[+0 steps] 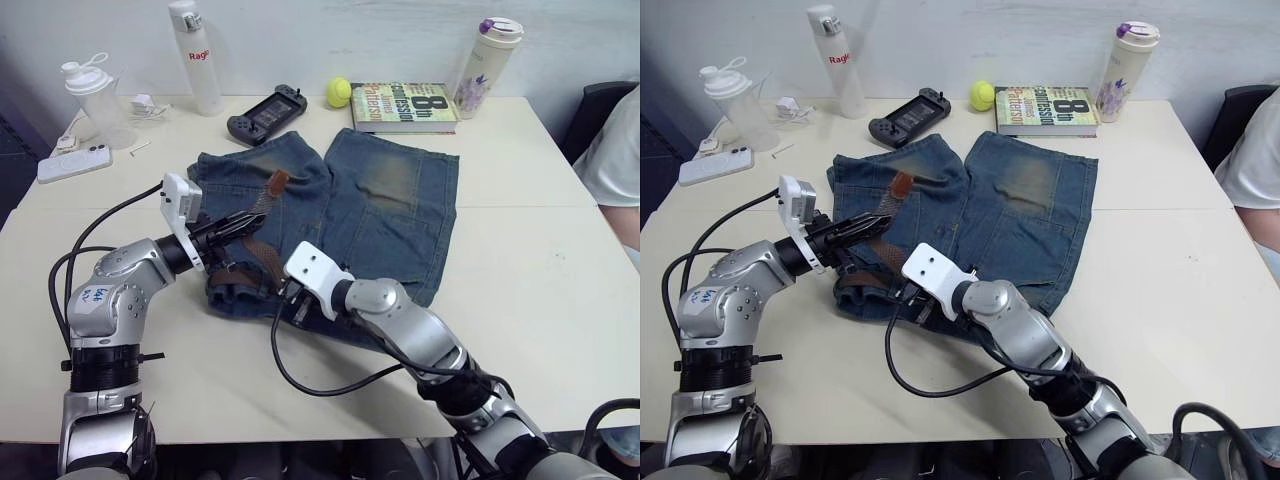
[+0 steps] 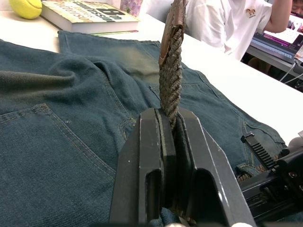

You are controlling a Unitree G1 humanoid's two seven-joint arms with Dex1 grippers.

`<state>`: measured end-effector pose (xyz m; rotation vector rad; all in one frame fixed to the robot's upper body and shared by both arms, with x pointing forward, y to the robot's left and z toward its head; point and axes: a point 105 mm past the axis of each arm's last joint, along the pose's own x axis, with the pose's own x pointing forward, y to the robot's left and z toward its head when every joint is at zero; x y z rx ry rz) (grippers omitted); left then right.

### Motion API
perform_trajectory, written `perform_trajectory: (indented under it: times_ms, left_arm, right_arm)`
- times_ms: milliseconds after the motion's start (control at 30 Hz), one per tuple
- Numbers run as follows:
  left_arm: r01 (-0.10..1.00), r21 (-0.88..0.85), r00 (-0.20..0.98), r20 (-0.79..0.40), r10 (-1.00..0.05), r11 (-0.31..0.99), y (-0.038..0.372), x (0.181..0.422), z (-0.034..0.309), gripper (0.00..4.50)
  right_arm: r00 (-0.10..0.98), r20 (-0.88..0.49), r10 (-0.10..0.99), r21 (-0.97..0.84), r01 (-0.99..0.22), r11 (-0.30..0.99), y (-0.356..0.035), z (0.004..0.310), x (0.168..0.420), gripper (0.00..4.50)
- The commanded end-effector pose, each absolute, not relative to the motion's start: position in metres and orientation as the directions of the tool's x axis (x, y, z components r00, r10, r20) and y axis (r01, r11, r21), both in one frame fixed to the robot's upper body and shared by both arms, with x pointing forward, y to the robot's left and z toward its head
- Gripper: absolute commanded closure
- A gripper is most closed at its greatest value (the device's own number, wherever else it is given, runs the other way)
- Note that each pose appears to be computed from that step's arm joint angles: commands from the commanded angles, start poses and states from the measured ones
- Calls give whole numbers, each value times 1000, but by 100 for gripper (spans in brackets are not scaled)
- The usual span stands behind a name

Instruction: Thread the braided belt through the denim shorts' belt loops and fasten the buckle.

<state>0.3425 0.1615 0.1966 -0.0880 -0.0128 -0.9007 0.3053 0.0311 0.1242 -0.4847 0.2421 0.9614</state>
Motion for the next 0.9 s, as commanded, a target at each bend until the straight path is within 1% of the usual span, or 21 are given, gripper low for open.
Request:
perform_trajectory:
  times_ms: [33, 133, 200, 300, 367, 533, 633, 767, 900]
  left_arm:
    - [818, -23, 575, 82, -814, 575, 152, 335, 211, 450]
    - [827, -23, 562, 76, -824, 562, 149, 334, 209, 450]
    - [832, -23, 555, 75, -829, 555, 148, 335, 209, 450]
    - [840, -19, 542, 76, -837, 542, 144, 337, 210, 450]
    - [847, -20, 531, 80, -844, 531, 142, 339, 211, 450]
    - [861, -5, 507, 81, -858, 508, 140, 344, 215, 450]
    - [869, 0, 492, 85, -866, 494, 138, 346, 217, 450]
    - [877, 10, 478, 85, -874, 480, 135, 347, 218, 450]
    - [884, 14, 463, 96, -881, 467, 132, 348, 222, 450]
  right_arm:
    - [519, -487, 702, -247, -853, 460, 34, 106, 303, 448]
    - [481, -537, 693, -216, -872, 439, 34, 101, 305, 448]
    - [433, -575, 695, -215, -899, 382, 36, 99, 304, 448]
    - [394, -621, 678, -239, -919, 315, 38, 97, 304, 448]
    - [339, -664, 667, -233, -941, 246, 41, 90, 298, 448]
    - [215, -780, 588, -176, -977, 124, 41, 66, 291, 448]
    - [165, -818, 551, -143, -986, 83, 42, 59, 295, 448]
    - [75, -857, 510, -89, -996, -5, 45, 49, 293, 448]
    - [39, -872, 488, -81, -995, -66, 47, 46, 291, 448]
